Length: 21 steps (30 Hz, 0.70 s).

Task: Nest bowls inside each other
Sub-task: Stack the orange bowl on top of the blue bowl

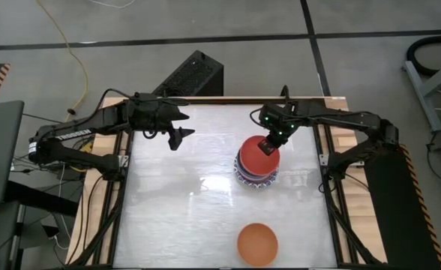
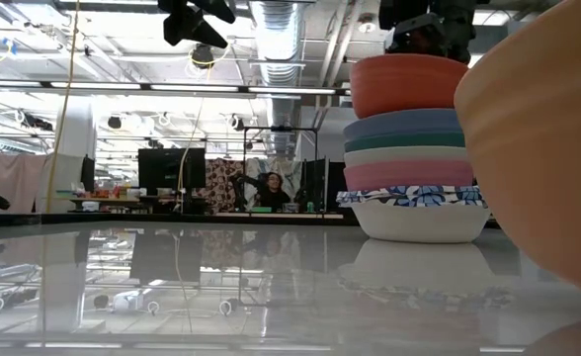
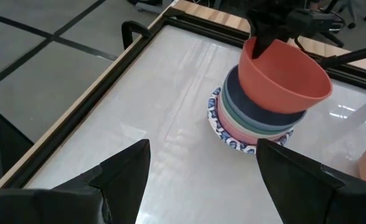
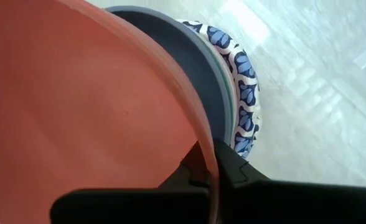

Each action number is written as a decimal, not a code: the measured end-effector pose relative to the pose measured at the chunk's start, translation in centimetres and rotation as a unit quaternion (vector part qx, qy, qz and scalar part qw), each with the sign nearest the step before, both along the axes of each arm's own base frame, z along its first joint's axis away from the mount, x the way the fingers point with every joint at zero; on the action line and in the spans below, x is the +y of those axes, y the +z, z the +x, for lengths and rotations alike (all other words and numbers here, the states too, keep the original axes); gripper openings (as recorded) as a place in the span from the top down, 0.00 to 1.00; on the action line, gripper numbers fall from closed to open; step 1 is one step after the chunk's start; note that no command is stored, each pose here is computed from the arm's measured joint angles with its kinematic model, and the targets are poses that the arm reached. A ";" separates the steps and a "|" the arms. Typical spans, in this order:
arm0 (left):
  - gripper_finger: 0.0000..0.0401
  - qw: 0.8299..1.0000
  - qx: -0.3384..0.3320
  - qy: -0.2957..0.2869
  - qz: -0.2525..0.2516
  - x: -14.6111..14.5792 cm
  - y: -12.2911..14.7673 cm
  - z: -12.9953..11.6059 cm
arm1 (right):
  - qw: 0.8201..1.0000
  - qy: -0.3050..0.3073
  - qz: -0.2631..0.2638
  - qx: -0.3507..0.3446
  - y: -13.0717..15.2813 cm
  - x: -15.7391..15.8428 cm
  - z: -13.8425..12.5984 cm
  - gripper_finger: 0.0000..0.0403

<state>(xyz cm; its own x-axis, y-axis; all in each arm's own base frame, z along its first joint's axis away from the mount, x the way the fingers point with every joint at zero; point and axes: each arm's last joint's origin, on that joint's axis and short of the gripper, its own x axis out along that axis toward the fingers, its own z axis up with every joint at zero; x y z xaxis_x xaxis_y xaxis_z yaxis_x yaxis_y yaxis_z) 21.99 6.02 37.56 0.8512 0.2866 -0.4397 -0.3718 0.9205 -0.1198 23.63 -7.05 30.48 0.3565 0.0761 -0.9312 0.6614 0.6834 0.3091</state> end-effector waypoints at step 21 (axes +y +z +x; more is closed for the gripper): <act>0.30 1.000 0.002 0.000 0.000 0.0 0.0 0.0 | 1.000 0.009 -0.004 0.000 0.0 -0.1 0.0 0.79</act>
<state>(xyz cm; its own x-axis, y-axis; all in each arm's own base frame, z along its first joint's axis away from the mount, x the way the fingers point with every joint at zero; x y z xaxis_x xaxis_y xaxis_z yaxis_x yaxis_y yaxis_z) 21.98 6.02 37.51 0.8494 0.2865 -0.4431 -0.3724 0.9204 -0.1188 23.58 -7.16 30.48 0.3555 0.0744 -0.9317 0.6487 0.6980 0.3033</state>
